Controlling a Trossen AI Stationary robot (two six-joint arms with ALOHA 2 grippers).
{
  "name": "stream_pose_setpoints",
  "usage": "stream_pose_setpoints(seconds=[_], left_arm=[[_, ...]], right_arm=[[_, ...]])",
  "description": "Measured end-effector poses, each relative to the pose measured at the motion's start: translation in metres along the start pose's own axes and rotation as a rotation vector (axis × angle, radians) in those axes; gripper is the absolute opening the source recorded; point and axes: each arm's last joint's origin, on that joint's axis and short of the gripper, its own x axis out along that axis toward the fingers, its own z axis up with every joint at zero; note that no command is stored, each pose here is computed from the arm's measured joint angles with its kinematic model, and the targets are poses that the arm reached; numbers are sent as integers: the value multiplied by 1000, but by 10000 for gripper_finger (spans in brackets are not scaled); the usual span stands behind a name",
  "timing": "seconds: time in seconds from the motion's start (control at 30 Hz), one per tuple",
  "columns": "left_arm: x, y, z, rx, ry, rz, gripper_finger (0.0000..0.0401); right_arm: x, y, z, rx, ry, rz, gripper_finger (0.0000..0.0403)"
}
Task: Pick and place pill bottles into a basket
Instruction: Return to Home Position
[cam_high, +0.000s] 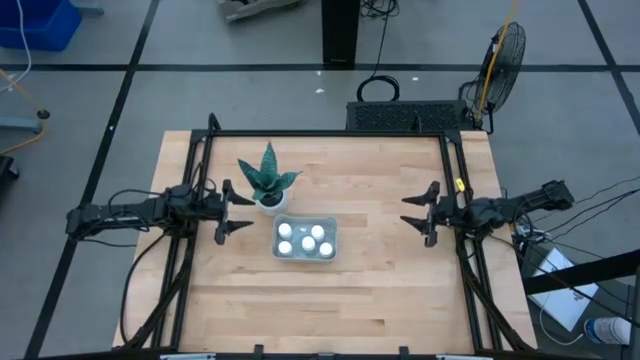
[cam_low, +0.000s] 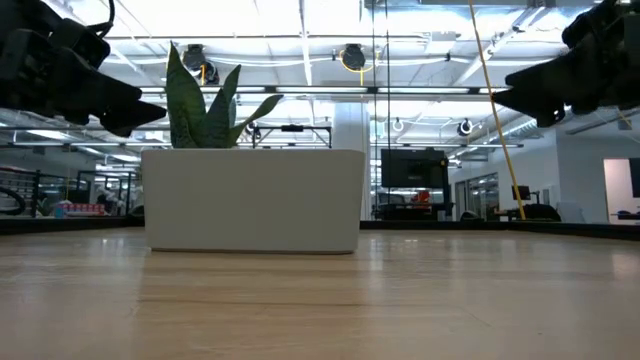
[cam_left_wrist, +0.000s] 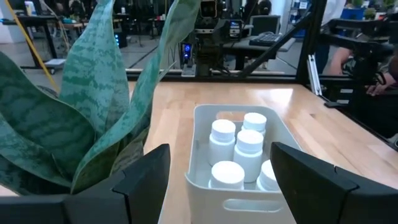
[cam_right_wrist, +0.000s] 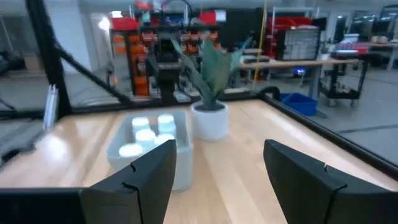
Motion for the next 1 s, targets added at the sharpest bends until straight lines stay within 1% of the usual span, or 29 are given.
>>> stream_pose_setpoints(seconds=[0.07,0.13,0.27,0.47,0.6,0.8,1.0], left_arm=[[0,0,0,3,-4,1,285],[0,0,0,6,-4,2,285],[0,0,0,18,-4,3,285],[0,0,0,31,-4,4,285],[0,0,0,30,-3,4,285],[0,0,0,28,-3,5,285],[0,0,0,26,-3,5,285]], right_arm=[[1,-1,1,17,-19,32,235],[2,-1,0,44,-8,84,235],[2,0,1,72,-7,224,235],[4,-3,0,31,6,230,235],[5,-6,0,47,6,259,235],[6,-13,1,33,-2,190,235],[8,-24,0,16,-1,78,235]])
